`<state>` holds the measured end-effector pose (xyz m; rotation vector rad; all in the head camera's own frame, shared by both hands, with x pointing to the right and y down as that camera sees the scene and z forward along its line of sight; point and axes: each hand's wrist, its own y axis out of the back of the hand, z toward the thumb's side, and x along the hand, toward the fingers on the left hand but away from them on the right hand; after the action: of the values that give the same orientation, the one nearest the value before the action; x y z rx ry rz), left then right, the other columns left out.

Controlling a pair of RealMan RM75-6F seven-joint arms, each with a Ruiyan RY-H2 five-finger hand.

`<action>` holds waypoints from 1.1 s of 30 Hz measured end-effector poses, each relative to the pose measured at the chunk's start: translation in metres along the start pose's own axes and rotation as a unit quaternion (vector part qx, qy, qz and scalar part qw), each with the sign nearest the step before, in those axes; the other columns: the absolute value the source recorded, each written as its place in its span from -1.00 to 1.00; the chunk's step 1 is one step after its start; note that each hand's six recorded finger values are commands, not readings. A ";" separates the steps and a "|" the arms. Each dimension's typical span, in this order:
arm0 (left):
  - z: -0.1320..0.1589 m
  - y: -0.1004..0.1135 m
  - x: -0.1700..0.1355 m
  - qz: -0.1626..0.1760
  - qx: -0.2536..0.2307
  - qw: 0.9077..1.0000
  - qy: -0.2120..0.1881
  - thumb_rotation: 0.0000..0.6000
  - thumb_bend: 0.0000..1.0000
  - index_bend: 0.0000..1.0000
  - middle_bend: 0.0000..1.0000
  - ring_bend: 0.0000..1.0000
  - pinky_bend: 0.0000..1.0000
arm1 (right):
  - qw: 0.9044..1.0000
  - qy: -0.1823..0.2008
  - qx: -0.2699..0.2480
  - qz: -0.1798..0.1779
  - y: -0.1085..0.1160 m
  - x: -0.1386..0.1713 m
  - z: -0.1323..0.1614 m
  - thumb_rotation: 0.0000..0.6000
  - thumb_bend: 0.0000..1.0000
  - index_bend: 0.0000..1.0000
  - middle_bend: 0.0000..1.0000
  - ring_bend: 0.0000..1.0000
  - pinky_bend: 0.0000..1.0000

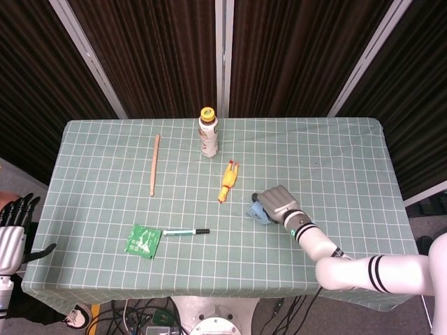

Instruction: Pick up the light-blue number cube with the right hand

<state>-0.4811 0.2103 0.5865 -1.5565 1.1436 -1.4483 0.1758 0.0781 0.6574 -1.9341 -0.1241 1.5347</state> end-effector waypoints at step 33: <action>0.003 0.004 -0.001 0.004 0.005 1.000 -0.002 1.00 -0.87 -0.94 -1.00 -1.00 -1.00 | 0.998 0.000 0.005 -0.069 0.018 0.051 -0.015 1.00 1.00 -0.60 1.00 0.71 0.49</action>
<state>-0.4785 0.2097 0.5816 -1.5460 1.1375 -1.4443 0.1995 0.0814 0.6063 -1.8772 -0.2439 1.4407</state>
